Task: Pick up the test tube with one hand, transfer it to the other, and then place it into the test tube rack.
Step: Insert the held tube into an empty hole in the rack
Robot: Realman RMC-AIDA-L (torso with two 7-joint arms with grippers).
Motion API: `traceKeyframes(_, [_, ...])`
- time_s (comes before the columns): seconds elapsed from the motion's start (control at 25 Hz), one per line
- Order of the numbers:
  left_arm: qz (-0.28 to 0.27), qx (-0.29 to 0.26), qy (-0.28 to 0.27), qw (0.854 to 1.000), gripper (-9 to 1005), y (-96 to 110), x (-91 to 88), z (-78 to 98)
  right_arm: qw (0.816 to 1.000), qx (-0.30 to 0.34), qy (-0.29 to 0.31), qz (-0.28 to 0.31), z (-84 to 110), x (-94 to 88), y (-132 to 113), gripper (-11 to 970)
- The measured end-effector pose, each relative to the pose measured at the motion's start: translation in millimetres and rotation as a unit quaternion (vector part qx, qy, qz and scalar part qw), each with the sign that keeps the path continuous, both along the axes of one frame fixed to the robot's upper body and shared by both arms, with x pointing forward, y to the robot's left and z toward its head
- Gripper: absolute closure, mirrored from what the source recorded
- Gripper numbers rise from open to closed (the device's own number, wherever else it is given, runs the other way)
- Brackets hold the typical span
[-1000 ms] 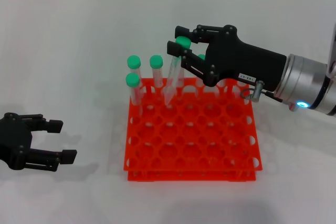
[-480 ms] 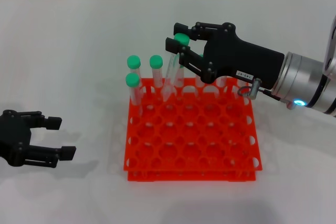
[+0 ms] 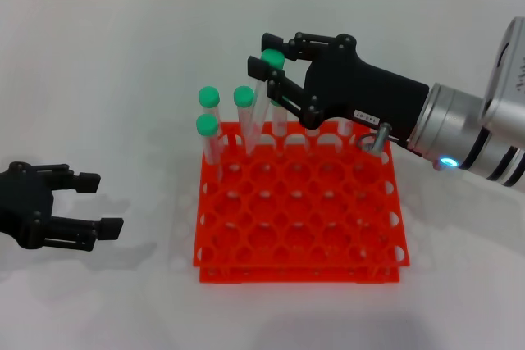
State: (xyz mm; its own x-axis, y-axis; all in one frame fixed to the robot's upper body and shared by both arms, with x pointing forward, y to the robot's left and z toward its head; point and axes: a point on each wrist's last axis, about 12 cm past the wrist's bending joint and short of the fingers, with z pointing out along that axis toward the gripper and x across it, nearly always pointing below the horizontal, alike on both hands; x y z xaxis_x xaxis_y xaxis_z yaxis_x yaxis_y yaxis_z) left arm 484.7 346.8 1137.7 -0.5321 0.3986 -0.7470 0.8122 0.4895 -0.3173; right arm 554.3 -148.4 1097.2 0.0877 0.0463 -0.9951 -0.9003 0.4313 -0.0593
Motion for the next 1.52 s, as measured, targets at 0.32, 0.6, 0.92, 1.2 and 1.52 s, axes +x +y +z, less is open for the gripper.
traceKeyframes(0.32, [-0.001,-0.001,0.000,1.000,106,-1,0.4,0.0,1.000,-0.013,-0.017,-0.004,-5.6,-4.8,6,679])
traceKeyframes(0.6, [-0.002,-0.002,-0.002,1.000,105,-1,1.3,0.6,0.999,-0.024,-0.028,-0.002,-8.4,-7.5,11,679])
traceKeyframes(0.92, [-0.005,-0.003,-0.005,1.000,105,-2,1.1,0.5,0.999,-0.035,-0.025,-0.005,-10.9,-7.4,12,679])
traceKeyframes(1.2, [-0.007,-0.005,-0.006,1.000,105,-2,0.9,-0.5,0.999,-0.041,-0.034,-0.012,-11.6,-6.6,12,679])
traceKeyframes(1.52, [-0.010,-0.007,-0.008,1.000,105,-3,0.8,-0.2,0.998,-0.048,-0.049,-0.008,-13.0,-9.4,13,679])
